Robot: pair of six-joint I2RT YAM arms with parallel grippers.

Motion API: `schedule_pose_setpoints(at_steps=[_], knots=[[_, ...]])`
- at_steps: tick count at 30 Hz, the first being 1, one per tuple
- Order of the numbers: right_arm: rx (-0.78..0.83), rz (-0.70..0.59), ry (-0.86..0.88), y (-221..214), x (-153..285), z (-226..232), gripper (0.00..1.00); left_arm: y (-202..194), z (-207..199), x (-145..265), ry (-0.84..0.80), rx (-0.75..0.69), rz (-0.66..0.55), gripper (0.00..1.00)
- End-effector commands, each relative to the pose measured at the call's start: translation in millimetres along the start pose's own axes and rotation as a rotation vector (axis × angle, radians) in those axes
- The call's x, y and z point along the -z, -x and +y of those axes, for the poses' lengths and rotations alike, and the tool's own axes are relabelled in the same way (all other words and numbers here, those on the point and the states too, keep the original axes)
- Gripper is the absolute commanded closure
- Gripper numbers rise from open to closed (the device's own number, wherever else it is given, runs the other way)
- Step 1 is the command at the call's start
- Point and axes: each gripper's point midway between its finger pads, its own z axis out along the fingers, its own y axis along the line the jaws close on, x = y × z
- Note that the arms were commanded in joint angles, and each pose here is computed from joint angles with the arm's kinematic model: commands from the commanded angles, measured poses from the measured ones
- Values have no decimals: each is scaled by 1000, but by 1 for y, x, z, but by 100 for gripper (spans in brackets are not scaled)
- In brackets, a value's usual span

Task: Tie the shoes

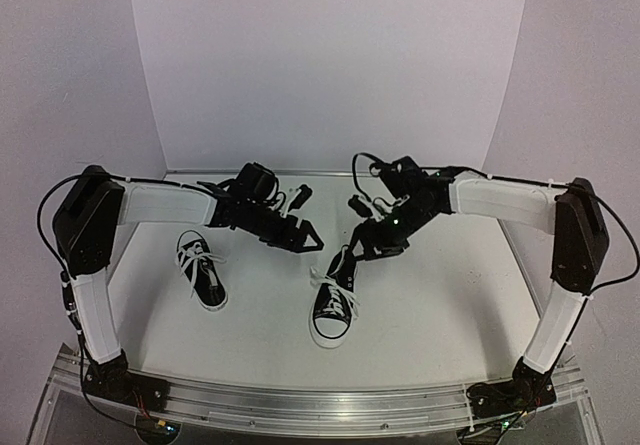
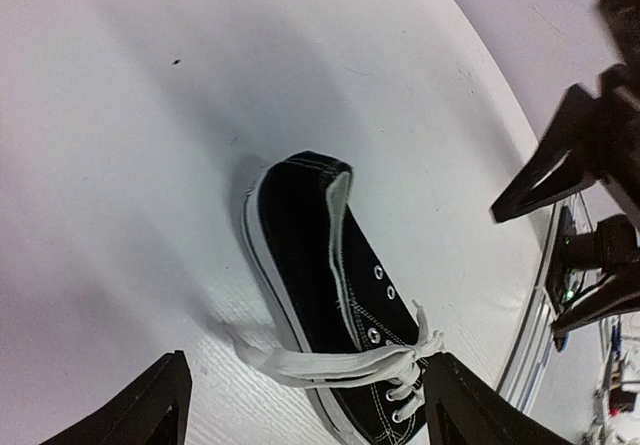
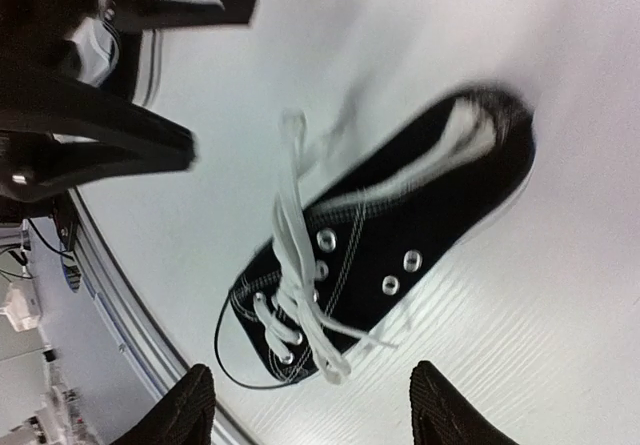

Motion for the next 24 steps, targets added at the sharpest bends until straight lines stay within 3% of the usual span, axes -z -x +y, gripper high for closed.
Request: schedule_pose_setpoints(at_steps=[1, 3, 9, 24], knots=[[128, 39, -176, 15, 9, -25, 37, 9, -13, 18, 23, 30, 59, 15], [95, 23, -172, 20, 13, -32, 36, 3, -29, 16, 24, 13, 78, 15], [-202, -106, -36, 28, 48, -76, 34, -27, -50, -6, 80, 42, 160, 23], [-249, -142, -3, 18, 63, -79, 32, -51, -49, -72, 176, 18, 369, 43]])
